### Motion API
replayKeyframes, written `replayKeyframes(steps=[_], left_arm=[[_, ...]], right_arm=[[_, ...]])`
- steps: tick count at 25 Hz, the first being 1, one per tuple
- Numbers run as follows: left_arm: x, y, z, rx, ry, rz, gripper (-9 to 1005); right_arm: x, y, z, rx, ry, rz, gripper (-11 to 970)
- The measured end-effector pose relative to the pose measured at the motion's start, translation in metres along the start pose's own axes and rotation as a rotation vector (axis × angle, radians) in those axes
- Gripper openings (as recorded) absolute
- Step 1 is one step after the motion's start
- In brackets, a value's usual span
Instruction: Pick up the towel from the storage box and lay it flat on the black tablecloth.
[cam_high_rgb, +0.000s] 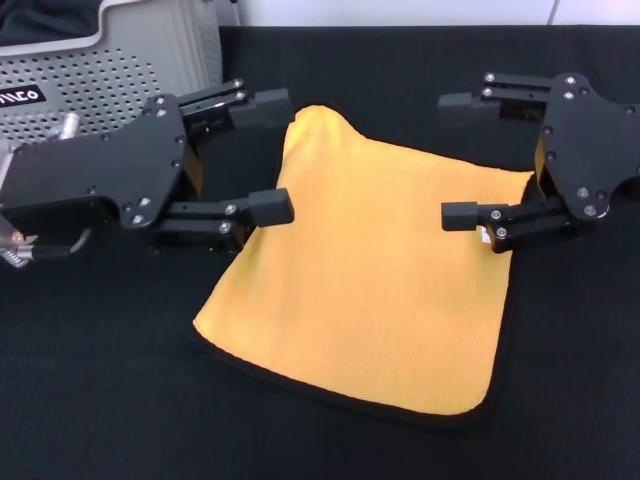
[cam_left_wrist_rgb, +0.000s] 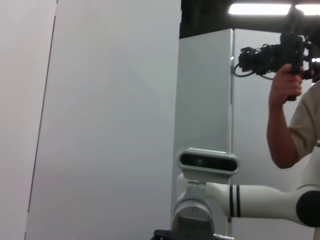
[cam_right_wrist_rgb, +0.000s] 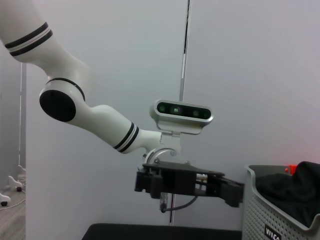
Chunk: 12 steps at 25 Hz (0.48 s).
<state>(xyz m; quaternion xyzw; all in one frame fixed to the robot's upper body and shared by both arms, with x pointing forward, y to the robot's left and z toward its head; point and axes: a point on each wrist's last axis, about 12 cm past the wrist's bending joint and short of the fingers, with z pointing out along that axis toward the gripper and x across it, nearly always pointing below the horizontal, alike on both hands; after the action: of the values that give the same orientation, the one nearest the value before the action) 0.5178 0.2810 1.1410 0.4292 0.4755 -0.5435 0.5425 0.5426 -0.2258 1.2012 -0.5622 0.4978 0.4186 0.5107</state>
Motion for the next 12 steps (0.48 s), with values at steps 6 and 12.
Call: replayKeyframes(steps=[6,12], left_arm=[[0.0007,-0.0020,-0.0015,0.000,-0.003,-0.012,862],[0.0019,-0.0026,-0.0024,-0.003,0.000,-0.021,862]], right_arm=[[0.0010,0.0005,0.0010,-0.003,0.004,0.007,861],[0.0010,0.0005,0.0016,-0.006,0.005,0.012,861]])
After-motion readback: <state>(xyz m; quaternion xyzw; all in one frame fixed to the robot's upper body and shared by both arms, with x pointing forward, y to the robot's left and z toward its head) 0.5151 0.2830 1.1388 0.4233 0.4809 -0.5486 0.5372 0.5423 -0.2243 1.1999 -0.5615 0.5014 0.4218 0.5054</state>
